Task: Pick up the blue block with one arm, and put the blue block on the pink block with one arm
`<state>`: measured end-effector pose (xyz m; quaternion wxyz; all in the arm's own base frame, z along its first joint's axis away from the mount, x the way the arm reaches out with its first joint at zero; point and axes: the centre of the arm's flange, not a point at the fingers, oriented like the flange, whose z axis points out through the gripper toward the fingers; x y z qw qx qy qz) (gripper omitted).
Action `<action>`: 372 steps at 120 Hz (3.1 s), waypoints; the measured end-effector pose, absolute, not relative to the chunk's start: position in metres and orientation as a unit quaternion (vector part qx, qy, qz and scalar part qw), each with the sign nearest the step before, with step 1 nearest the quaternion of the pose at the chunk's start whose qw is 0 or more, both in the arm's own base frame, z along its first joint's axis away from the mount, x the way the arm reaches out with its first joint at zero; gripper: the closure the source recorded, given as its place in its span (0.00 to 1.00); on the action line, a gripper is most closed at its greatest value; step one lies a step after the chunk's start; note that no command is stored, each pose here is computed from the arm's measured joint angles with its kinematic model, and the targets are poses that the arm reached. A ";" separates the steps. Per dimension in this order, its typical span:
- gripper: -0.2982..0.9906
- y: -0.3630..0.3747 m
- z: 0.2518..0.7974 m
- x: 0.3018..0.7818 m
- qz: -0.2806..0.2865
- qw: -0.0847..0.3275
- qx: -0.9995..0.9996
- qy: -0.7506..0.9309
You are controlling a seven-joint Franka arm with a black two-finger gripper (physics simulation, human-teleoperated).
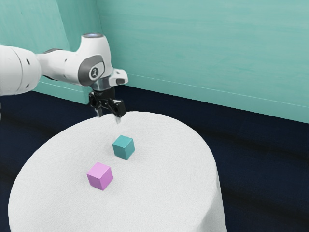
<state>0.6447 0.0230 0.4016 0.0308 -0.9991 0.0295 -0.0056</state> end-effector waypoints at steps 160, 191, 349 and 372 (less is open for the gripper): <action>0.25 0.006 0.278 0.645 -0.032 0.016 -0.998 0.052; 0.25 0.006 0.260 0.647 -0.024 0.014 -0.998 0.050; 0.48 0.002 0.354 0.559 -0.063 -0.007 -0.998 0.030; 0.48 0.004 0.346 0.530 -0.047 -0.008 -0.999 0.025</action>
